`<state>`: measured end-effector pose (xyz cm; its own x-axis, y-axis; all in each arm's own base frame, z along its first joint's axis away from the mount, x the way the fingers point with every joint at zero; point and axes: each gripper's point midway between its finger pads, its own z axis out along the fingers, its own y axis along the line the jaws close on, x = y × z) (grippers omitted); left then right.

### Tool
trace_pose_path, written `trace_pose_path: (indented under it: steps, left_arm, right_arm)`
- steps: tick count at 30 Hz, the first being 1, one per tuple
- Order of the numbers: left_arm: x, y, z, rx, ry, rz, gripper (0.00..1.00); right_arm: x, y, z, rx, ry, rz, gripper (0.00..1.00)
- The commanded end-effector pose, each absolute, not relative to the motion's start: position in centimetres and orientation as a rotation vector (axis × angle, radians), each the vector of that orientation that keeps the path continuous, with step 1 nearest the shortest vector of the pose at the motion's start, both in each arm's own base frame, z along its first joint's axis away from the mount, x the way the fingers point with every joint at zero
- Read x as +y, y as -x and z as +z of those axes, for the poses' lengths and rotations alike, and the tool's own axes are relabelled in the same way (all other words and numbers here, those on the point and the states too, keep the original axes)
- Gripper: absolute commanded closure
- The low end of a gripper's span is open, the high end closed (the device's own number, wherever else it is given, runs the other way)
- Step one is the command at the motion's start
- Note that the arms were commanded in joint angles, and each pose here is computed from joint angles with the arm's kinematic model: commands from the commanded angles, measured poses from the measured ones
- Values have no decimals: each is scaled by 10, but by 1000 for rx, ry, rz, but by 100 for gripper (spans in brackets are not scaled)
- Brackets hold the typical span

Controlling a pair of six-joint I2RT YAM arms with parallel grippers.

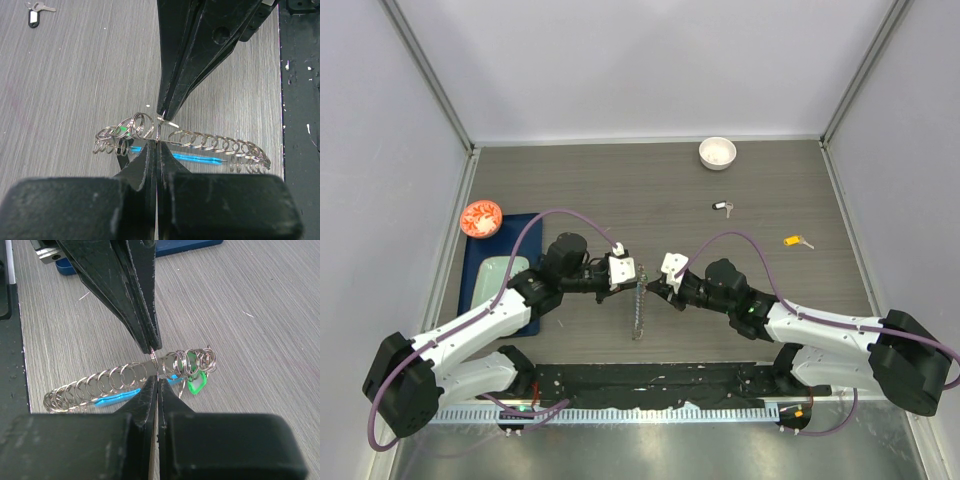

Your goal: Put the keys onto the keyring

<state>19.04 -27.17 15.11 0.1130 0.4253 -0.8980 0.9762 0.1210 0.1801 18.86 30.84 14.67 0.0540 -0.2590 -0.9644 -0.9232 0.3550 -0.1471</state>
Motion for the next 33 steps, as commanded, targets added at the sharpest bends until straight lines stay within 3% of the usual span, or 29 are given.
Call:
trace_pose_path:
  steps: [1, 33]
  left_arm:
    - [-280, -191, 172, 1365, -1449, -754, 100]
    - [-287, -175, 168, 1344, -1520, -837, 100]
  right_arm:
    - [319, -196, 181, 1376, 1080, 751, 99]
    - [321, -192, 182, 1338, 1106, 762, 99]
